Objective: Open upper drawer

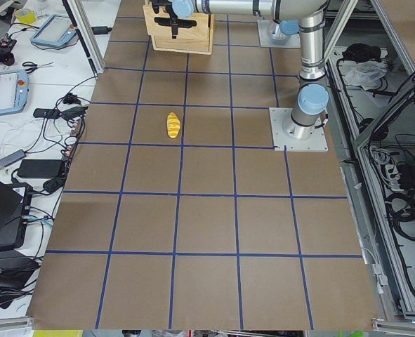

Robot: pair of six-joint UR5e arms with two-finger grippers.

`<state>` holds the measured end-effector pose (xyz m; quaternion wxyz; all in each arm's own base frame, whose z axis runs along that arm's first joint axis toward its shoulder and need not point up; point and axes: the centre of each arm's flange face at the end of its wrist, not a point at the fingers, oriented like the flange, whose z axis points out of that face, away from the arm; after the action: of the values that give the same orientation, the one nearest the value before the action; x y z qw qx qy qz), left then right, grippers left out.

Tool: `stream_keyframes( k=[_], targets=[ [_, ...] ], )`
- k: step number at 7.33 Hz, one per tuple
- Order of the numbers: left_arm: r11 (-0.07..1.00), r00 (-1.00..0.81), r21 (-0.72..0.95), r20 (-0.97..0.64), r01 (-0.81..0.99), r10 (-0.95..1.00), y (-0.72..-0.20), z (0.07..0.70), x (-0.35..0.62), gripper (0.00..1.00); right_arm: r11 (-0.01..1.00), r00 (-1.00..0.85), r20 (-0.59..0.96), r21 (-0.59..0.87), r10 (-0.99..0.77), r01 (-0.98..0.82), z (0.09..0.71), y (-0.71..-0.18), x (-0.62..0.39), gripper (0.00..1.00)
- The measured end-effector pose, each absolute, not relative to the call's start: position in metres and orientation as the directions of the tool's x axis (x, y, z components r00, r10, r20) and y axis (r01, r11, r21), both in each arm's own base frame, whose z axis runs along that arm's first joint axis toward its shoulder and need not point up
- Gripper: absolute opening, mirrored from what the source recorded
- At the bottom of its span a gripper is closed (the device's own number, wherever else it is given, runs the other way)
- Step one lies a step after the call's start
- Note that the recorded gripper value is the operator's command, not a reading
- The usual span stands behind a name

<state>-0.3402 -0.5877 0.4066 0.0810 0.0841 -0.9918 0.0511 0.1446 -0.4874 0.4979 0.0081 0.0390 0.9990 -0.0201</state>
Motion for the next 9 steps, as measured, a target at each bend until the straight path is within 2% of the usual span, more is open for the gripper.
stream_keyframes(
  k=[9],
  targets=[
    [0.981, -0.972, -0.081, 0.171, -0.177, -0.162, -0.591, 0.423, -0.319, 1.0, 0.996, -0.997, -0.018, -0.039, 0.078, 0.078, 0.498, -0.487, 0.145, 1.0]
  ],
)
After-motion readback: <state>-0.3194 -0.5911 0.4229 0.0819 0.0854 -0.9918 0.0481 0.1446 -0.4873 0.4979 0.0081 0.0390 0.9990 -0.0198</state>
